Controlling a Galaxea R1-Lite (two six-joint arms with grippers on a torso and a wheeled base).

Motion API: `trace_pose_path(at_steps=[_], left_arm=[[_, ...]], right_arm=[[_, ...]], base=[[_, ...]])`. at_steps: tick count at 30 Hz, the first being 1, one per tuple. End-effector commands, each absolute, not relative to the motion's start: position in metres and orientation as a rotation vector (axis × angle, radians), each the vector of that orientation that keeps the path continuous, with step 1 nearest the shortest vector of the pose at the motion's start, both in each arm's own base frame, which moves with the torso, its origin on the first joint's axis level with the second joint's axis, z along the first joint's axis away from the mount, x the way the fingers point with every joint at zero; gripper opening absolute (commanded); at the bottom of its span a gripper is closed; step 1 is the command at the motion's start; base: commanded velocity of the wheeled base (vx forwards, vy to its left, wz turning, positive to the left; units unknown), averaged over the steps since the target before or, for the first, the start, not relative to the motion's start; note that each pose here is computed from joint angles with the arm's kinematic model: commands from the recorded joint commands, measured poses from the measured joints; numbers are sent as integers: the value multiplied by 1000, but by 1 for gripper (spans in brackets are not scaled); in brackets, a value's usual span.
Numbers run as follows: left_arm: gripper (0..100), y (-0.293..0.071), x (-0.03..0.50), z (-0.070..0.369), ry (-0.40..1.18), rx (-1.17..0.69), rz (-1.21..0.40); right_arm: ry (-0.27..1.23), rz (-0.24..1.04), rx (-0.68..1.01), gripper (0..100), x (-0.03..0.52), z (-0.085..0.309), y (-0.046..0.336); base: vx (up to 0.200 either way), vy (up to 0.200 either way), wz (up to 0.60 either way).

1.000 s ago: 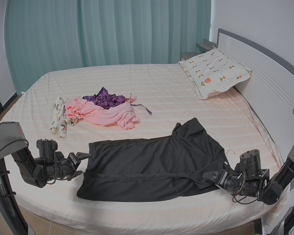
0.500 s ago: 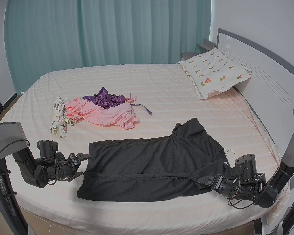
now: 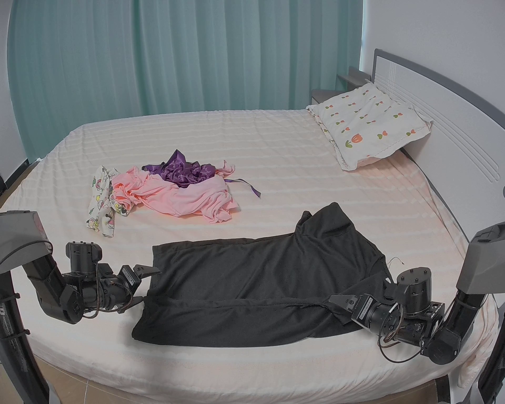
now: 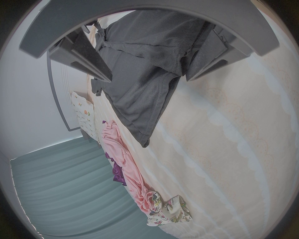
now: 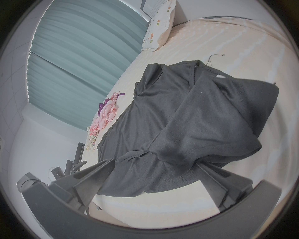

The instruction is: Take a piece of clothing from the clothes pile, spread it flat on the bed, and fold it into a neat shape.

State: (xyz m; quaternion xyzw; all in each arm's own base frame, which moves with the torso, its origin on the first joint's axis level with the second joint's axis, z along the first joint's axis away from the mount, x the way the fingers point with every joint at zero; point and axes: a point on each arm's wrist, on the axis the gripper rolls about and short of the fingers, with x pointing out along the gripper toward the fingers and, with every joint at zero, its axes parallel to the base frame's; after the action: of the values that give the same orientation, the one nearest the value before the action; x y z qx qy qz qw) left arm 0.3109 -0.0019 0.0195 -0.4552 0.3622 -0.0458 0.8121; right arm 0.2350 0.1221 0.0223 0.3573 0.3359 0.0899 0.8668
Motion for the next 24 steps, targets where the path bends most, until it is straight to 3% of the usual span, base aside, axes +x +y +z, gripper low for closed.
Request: trace_pose_path(at_steps=[1,9,15,24], left_arm=[[100,-2,311,17,778,-972,-96],[100,-2,312,18,776,-972,-97],[100,-2,313,18,774,-971,-96],[100,-2,313,18,774,-971,-96]], right_arm=[[756,188,719,100,226,8,125],[758,224,718,100,215,12,125],[782,327,728,100,198,25,127],[707,315,763,100,206,37,119]], base=[[0,0,0],[0,0,0],[0,0,0],[0,0,0]])
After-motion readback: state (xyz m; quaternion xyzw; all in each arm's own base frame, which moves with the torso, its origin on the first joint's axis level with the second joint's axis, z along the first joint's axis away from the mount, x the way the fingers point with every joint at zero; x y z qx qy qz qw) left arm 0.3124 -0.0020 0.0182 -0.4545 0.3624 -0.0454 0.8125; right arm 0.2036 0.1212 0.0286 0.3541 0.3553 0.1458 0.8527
